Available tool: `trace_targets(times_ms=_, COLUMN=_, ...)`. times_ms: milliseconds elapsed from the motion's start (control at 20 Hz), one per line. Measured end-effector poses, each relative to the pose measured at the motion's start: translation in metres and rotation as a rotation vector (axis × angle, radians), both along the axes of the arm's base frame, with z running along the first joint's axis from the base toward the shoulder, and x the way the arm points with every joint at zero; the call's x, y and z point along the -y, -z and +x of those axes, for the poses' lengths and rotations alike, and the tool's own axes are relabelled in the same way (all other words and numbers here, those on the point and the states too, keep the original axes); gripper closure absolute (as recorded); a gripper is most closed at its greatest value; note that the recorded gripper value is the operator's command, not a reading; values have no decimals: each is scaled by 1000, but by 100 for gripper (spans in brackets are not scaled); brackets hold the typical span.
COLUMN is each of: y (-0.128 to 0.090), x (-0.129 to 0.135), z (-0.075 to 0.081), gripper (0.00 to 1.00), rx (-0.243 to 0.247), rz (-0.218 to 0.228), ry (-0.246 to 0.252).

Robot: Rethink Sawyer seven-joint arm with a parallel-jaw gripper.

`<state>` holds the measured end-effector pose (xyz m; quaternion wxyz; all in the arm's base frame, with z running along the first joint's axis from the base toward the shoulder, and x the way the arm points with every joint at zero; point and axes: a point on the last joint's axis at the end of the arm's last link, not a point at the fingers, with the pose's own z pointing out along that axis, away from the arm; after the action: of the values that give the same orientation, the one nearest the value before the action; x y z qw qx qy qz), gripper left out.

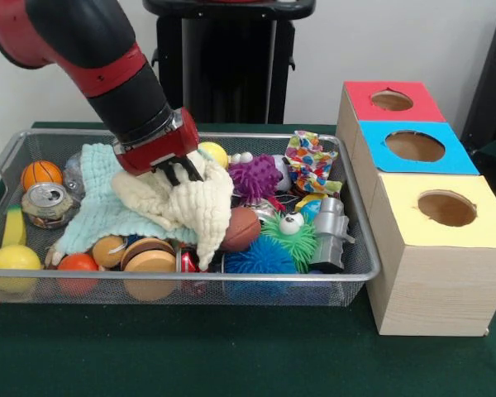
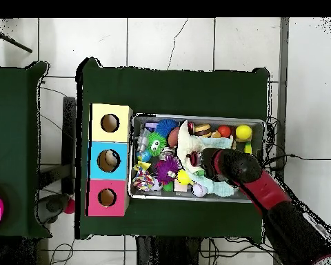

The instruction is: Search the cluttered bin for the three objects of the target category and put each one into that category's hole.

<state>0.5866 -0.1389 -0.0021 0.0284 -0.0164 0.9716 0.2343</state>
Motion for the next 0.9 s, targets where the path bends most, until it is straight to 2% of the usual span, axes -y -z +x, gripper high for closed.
trace_targets(times_ms=50, y=0, x=0, z=-1, gripper=100, rx=1, rz=-8, ry=-5)
trace_targets(times_ms=200, y=0, x=-14, z=-5, gripper=100, rx=30, rz=-123, ry=-106)
trace_targets(times_ms=400, y=-8, x=-43, z=3, gripper=100, rx=99, rz=-229, ry=-221)
trace_targets(times_ms=600, y=-13, x=-59, z=5, gripper=100, rx=124, rz=-264, ry=-282)
trace_targets(times_ms=900, y=-15, x=-59, z=3, gripper=100, rx=125, rz=-283, ry=-302)
